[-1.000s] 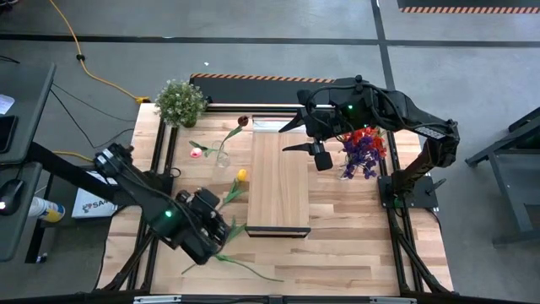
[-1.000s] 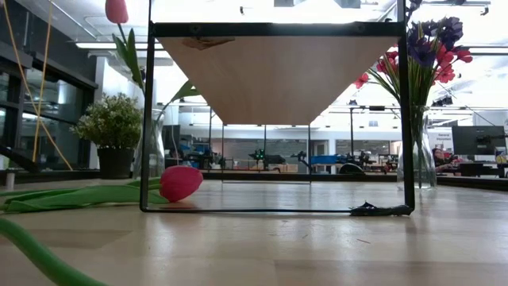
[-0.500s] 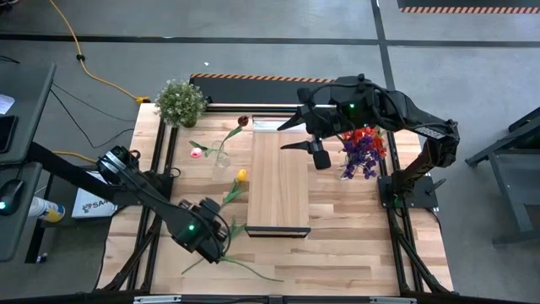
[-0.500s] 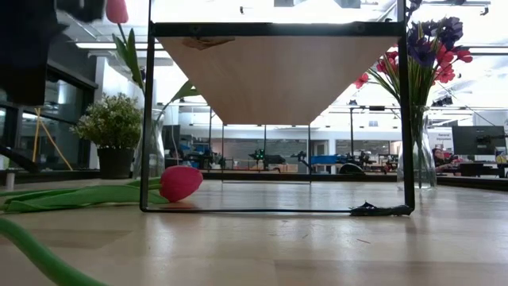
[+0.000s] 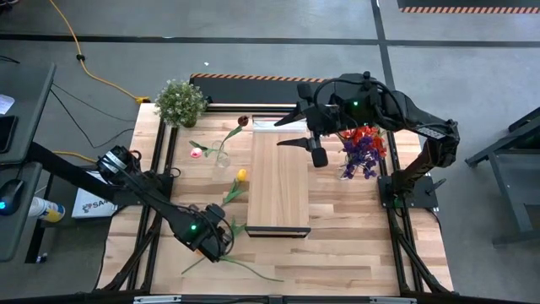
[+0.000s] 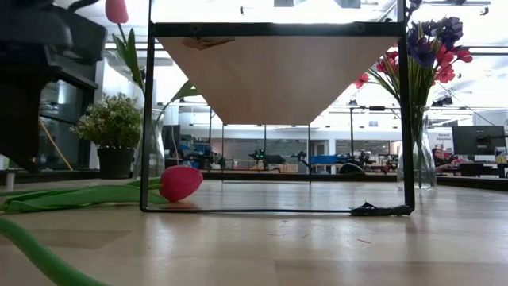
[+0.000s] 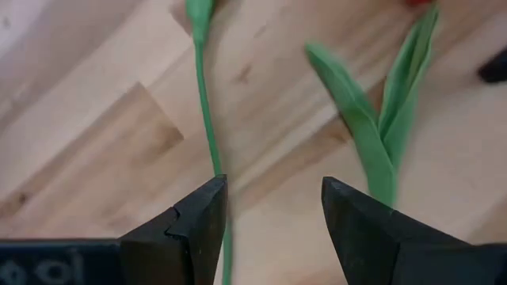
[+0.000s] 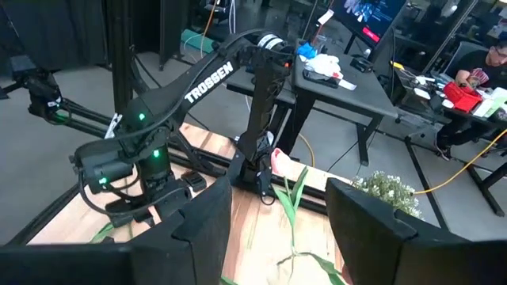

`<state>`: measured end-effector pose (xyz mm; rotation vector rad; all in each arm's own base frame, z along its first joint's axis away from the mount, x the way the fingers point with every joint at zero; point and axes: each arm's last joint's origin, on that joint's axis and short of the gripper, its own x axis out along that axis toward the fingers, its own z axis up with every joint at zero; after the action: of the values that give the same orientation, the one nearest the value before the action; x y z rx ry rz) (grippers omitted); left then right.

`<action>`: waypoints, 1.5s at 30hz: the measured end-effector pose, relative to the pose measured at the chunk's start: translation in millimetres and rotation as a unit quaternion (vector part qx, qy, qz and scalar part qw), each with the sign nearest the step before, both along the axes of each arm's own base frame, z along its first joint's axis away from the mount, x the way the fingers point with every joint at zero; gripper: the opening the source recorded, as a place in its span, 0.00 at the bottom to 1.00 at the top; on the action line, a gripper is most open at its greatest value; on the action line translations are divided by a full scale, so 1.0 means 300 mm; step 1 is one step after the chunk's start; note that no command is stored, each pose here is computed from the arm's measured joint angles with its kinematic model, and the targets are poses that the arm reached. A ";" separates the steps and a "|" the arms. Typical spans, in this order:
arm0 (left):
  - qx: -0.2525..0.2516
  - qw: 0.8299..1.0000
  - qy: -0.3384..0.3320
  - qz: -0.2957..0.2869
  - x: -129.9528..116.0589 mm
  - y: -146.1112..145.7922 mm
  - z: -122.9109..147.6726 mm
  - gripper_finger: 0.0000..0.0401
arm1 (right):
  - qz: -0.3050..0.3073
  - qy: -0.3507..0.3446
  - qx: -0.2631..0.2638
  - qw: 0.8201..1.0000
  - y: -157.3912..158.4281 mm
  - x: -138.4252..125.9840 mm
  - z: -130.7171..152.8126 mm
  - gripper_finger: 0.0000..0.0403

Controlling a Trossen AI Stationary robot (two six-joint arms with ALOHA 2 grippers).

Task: Pick and place flowers into a vace then onto a shelf
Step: Put the yellow tulip into the left transparent vase

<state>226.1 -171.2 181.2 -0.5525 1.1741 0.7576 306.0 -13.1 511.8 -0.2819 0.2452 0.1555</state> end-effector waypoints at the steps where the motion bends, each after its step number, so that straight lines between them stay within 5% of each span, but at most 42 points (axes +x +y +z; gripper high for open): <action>1: 0.007 1.000 -0.002 -0.003 0.001 0.003 0.000 0.60 | 0.000 -0.002 0.000 1.000 0.000 0.000 0.002 0.48; 13: 0.038 0.996 0.006 -0.078 0.003 0.004 0.003 0.60 | -0.007 -0.008 0.027 1.000 0.001 0.001 0.007 0.48; 27: 0.067 0.996 0.015 -0.051 0.023 0.058 0.004 0.60 | -0.007 -0.008 0.026 1.000 0.001 0.001 0.007 0.48; 45: -0.009 1.000 0.015 -0.013 0.042 0.179 -0.142 0.60 | -0.005 -0.002 0.022 1.000 0.001 0.000 0.003 0.48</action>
<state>238.5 -117.5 138.7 -0.5410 1.2155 0.7363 306.1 -12.9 512.7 -0.2380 0.2391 0.1495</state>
